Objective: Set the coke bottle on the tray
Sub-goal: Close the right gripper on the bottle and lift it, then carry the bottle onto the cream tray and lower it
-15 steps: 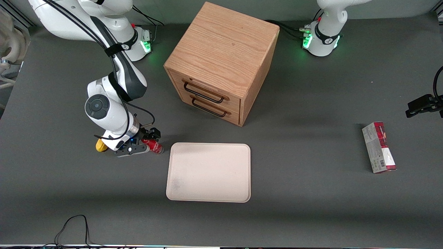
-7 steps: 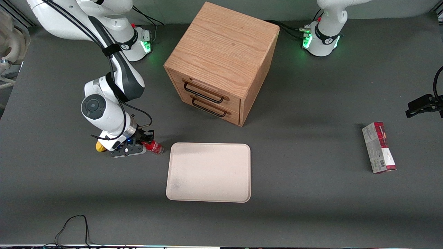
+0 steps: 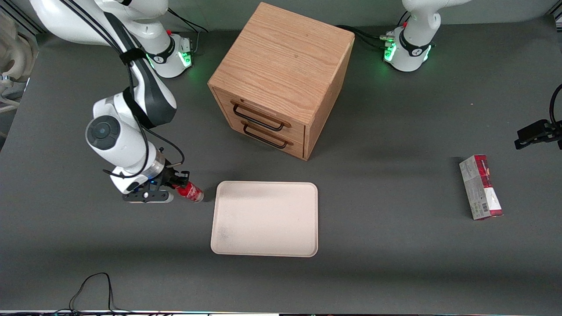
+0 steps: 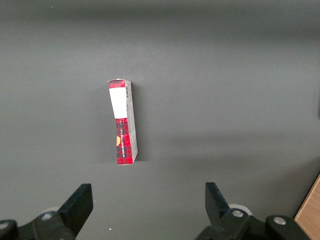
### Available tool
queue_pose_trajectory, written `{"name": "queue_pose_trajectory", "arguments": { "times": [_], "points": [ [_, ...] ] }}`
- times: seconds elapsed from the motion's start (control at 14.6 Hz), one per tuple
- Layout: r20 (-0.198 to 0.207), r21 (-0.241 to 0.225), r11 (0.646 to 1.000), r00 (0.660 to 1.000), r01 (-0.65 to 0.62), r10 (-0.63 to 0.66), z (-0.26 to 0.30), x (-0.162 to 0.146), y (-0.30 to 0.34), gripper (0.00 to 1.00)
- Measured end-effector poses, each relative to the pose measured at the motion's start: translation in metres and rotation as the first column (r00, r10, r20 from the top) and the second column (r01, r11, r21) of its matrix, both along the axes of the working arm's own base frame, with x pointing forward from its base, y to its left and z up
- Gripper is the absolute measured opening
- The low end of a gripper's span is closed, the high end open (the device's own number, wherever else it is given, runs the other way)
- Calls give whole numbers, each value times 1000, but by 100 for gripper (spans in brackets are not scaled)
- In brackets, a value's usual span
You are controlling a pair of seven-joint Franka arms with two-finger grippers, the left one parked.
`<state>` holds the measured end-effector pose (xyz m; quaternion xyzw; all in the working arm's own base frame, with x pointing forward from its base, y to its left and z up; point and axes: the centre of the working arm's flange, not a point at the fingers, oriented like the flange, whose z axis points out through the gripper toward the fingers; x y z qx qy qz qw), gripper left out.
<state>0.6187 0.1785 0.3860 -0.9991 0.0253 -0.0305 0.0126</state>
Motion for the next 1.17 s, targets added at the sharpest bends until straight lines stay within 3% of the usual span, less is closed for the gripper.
{"name": "queue_pose_trajectory", "arguments": {
  "times": [0.34, 0.55, 0.75, 1.17],
  "points": [
    [23, 4, 999, 999, 47, -47, 92, 19, -3, 32],
    [64, 38, 997, 995, 72, -74, 123, 32, 9, 32],
    [80, 94, 987, 987, 129, -136, 115, 61, 45, 32],
    [74, 110, 981, 983, 159, -167, 40, 109, 88, 32]
  ]
}}
